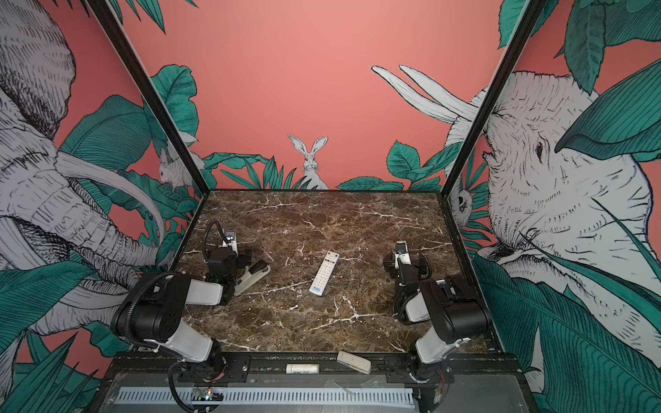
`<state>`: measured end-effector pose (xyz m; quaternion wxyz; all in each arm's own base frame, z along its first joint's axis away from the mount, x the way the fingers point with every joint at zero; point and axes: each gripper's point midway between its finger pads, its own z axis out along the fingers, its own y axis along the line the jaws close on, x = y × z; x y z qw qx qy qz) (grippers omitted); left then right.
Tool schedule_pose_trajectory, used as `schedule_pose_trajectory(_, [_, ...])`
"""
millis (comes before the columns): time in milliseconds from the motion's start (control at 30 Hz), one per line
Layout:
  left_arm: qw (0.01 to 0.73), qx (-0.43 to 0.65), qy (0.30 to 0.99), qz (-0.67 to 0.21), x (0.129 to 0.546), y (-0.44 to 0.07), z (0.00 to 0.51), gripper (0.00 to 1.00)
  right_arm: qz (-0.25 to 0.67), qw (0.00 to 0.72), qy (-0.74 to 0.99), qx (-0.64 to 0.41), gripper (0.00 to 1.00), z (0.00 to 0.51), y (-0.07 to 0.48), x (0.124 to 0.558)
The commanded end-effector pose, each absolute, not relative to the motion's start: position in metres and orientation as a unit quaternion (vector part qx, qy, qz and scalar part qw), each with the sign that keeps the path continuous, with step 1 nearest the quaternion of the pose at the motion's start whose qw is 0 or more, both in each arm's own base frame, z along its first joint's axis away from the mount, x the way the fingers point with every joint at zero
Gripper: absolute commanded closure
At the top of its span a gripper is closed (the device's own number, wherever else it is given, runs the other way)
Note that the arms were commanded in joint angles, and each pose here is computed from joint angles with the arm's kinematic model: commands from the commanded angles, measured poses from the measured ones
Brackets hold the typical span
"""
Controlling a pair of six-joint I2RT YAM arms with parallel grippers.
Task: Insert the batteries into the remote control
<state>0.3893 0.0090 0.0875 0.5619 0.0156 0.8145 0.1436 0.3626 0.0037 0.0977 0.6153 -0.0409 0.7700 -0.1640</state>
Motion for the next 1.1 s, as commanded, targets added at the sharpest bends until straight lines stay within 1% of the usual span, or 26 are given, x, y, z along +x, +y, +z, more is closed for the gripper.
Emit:
schedule_pose_trajectory(0, [0.585, 0.007, 0.8, 0.133, 0.396, 0.008, 0.102, 0.0, -0.138, 0.611, 0.78, -0.024, 0.0, 0.105, 0.001, 0.379])
schedule_pose_trajectory(67, [0.579, 0.008, 0.804, 0.133, 0.395, 0.008, 0.1, 0.0, -0.125, 0.593, 0.795, -0.019, 0.0, 0.1, -0.002, 0.385])
schedule_pose_trajectory(133, [0.578, 0.008, 0.805, 0.131, 0.395, 0.007, 0.1, 0.0, -0.13, 0.596, 0.793, -0.005, 0.0, 0.102, -0.007, 0.386])
schedule_pose_trajectory(767, [0.578, 0.008, 0.805, 0.132, 0.395, 0.008, 0.1, 0.0, -0.132, 0.596, 0.792, -0.003, 0.01, 0.102, -0.008, 0.386])
schedule_pose_trajectory(900, [0.578, 0.008, 0.805, 0.132, 0.394, 0.008, 0.1, 0.0, -0.116, 0.584, 0.804, -0.009, 0.01, 0.098, -0.006, 0.39])
schedule_pose_trajectory(1067, [0.578, 0.007, 0.805, 0.131, 0.394, 0.008, 0.1, 0.0, -0.111, 0.584, 0.804, -0.01, 0.01, 0.098, -0.007, 0.391])
